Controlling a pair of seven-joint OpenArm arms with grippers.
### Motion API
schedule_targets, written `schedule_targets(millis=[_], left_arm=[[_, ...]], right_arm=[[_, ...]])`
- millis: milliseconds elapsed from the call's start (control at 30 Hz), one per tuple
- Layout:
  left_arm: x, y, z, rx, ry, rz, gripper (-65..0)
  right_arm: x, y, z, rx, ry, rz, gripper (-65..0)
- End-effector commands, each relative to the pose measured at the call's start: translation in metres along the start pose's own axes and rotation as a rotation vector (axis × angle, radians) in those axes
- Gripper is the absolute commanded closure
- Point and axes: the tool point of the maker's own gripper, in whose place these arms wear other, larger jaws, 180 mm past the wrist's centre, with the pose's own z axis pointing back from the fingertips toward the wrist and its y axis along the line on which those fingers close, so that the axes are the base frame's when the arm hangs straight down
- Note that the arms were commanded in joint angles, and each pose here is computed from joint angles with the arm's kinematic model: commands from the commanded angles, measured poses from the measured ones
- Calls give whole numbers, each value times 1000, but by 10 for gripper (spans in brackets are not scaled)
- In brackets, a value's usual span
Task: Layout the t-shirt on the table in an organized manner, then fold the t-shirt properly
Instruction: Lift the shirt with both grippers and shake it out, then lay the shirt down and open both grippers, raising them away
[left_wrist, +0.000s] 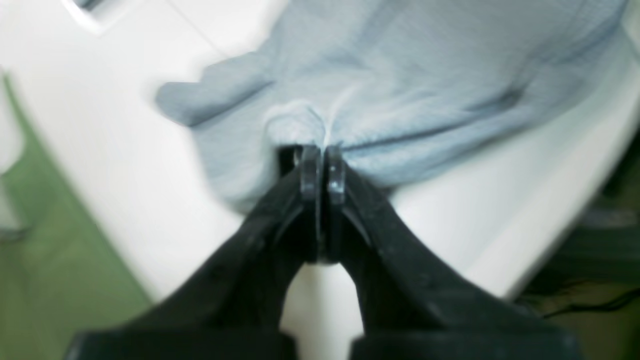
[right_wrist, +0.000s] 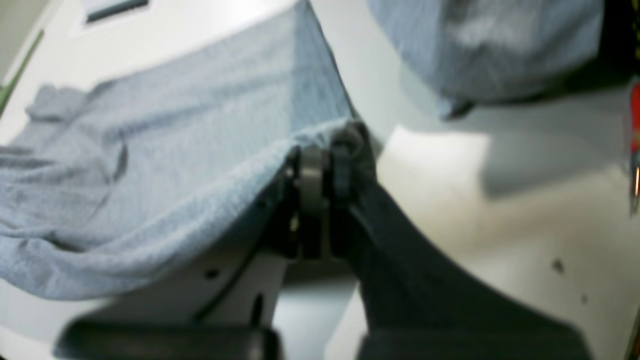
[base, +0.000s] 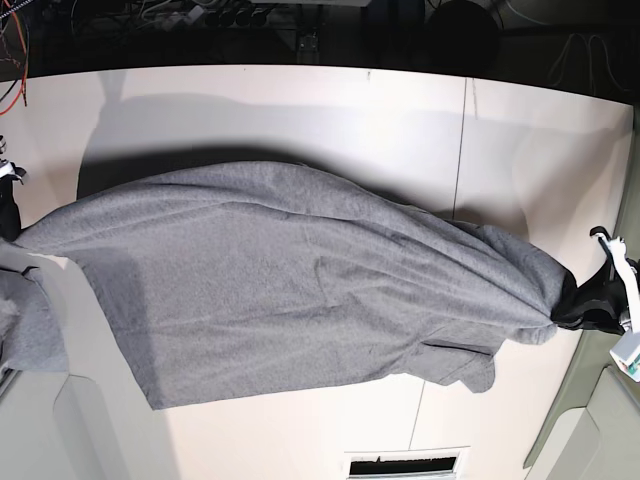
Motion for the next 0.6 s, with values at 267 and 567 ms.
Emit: schedule_targets(millis=[267, 567], left_arm=[[-68, 5, -98, 40, 9, 190, 0], [-105, -1, -119, 3, 127, 357, -240]], right_arm=[[-1, 11, -99, 39, 62, 25, 0], [-13, 36, -137, 127, 162, -71, -244]])
